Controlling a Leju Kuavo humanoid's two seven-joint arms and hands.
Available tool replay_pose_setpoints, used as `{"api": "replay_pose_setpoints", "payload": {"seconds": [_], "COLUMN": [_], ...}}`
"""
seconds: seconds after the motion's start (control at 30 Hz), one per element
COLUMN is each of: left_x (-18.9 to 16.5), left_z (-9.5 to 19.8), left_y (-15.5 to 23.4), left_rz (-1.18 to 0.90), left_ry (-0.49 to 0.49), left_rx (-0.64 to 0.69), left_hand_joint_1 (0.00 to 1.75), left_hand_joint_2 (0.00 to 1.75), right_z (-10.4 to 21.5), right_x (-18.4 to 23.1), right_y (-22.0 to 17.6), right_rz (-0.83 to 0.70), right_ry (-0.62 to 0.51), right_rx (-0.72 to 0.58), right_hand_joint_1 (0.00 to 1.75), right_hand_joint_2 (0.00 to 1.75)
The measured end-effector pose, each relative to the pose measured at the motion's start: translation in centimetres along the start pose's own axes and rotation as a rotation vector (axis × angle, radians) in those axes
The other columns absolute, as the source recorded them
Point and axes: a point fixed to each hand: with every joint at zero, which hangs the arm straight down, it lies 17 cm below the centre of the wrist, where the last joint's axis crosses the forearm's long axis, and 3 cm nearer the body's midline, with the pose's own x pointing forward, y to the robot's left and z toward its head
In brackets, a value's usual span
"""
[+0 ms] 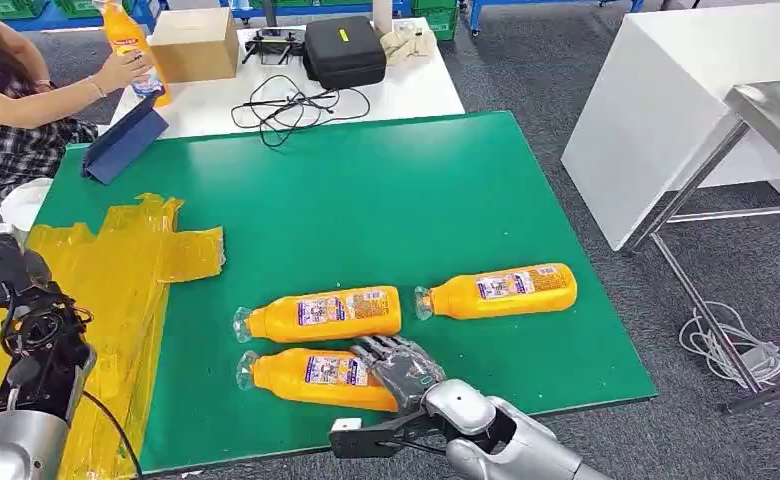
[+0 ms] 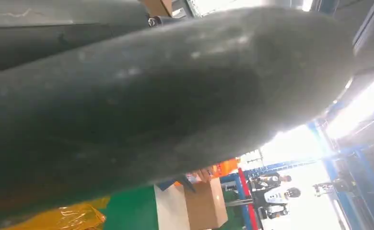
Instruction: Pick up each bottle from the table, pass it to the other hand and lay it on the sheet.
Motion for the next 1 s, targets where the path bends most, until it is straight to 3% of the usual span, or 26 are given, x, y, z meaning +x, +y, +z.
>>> {"api": "replay_pose_setpoints", "payload": {"seconds": [0.47,0.73,1.0], "left_x": [0.2,0.6,0.1], "left_z": [-0.4,-0.8,-0.6], "left_y": [0.1,-0.7,-0.1], "left_rz": [0.012,0.036,0.043], "left_ry": [0.000,-0.002,0.011], "left_rx": [0.018,0.007,0.015], "left_hand_joint_1": [0.00,0.00,0.00], "left_hand_joint_2": [0.00,0.00,0.00], "right_z": [0.3,1.9,4.8], "right_x": [-0.1,0.3,2.3], "right_y": [0.8,0.2,-4.1], "right_rz": [-0.025,-0.360,-0.792], "right_ry": [-0.041,-0.153,-0.378], "right_rx": [0.044,0.068,0.035], "right_hand_joint_1": [1.75,1.75,1.75], "right_hand_joint_2": [1.75,1.75,1.75]}}
